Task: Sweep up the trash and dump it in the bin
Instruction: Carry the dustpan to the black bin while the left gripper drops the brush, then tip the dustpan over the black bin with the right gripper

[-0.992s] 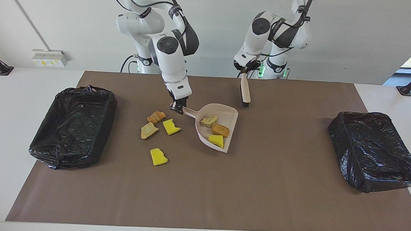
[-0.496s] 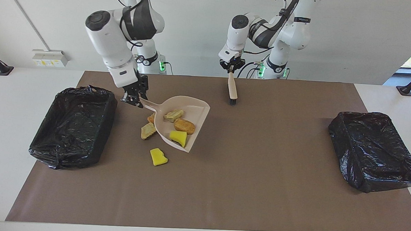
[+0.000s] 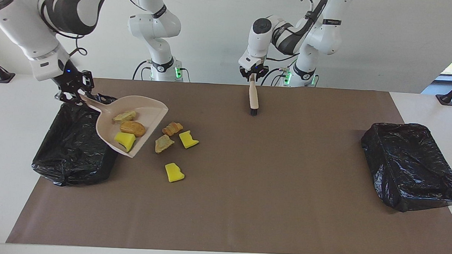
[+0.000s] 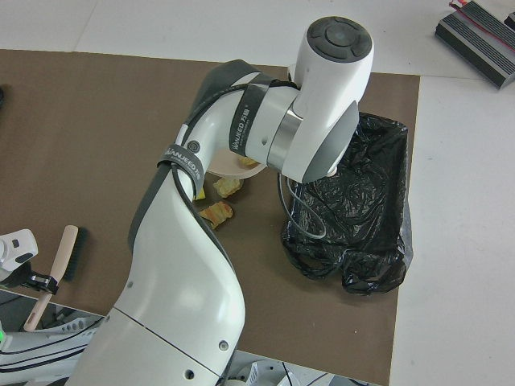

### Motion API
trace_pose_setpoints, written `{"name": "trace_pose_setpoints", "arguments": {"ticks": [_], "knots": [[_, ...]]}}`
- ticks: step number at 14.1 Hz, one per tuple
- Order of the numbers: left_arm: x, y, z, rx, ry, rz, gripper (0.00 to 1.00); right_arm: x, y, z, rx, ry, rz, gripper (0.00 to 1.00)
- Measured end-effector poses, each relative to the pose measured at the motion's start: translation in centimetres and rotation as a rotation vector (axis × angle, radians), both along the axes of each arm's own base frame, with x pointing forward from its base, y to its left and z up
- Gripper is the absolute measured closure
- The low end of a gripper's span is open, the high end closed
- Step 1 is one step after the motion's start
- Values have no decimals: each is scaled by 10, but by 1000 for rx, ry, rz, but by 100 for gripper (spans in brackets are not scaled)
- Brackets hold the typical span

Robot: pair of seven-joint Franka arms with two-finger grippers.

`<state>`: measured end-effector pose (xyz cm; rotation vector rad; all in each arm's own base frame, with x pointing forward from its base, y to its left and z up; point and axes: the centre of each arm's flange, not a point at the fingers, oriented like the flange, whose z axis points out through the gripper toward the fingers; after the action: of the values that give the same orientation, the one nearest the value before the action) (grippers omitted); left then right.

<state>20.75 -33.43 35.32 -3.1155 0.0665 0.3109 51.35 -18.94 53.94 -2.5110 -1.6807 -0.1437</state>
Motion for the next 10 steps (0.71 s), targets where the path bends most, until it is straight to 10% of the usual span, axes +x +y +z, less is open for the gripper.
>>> {"name": "trace_pose_setpoints", "arguments": {"ticks": [4,10], "knots": [[86,32,42,-47,-36,-60,0,-38,-90,21,-84,-7,34,68],[201,129,176,-104,-128,-120,0,-38,-170,-5,-276,9,177,68]]}}
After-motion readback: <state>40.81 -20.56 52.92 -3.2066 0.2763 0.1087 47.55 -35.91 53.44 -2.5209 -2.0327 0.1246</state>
